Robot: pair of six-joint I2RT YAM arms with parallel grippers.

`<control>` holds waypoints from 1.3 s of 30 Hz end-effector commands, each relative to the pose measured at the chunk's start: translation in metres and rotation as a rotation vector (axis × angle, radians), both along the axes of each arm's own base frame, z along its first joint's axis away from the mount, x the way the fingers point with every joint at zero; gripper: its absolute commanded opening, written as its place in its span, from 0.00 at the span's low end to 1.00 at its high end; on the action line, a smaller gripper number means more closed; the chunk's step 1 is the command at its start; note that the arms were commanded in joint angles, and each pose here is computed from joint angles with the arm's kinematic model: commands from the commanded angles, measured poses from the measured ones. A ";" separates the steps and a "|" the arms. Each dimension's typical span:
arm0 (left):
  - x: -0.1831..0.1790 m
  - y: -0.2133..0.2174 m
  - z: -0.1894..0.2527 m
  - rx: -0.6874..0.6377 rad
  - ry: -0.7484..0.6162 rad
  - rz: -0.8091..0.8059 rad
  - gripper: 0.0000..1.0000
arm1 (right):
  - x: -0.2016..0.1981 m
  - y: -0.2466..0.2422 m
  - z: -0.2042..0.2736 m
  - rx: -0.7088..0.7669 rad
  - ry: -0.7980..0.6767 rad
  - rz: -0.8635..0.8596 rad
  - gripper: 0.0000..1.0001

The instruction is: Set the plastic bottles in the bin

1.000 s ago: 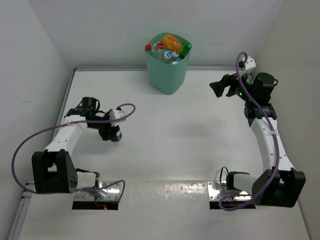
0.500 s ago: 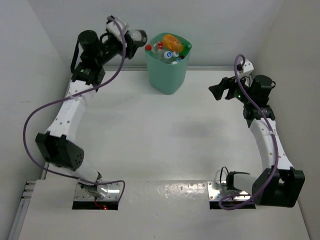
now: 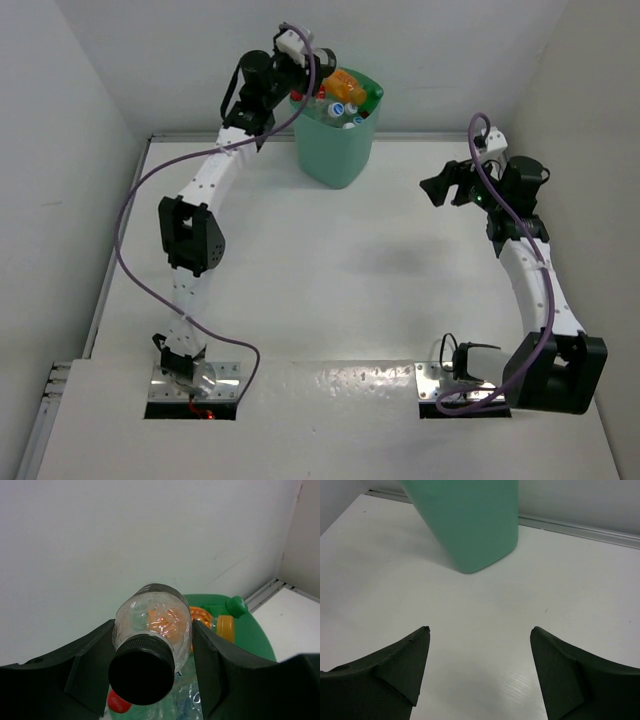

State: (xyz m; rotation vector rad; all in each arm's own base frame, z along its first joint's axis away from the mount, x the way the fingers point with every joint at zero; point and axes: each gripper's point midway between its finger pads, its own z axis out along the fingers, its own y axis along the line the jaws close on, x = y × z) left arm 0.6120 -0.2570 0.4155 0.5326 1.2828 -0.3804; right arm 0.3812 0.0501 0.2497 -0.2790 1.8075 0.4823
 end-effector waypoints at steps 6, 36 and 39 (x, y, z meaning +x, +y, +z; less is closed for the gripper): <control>0.007 -0.018 0.007 0.012 -0.084 0.057 0.51 | 0.000 -0.007 -0.003 0.005 -0.003 -0.011 0.80; -0.061 -0.046 0.059 -0.014 -0.138 -0.050 0.99 | -0.008 -0.007 -0.006 0.038 0.001 -0.013 0.80; -0.075 -0.038 0.092 -0.068 -0.195 -0.045 0.99 | -0.009 -0.006 -0.003 0.040 -0.007 -0.011 0.80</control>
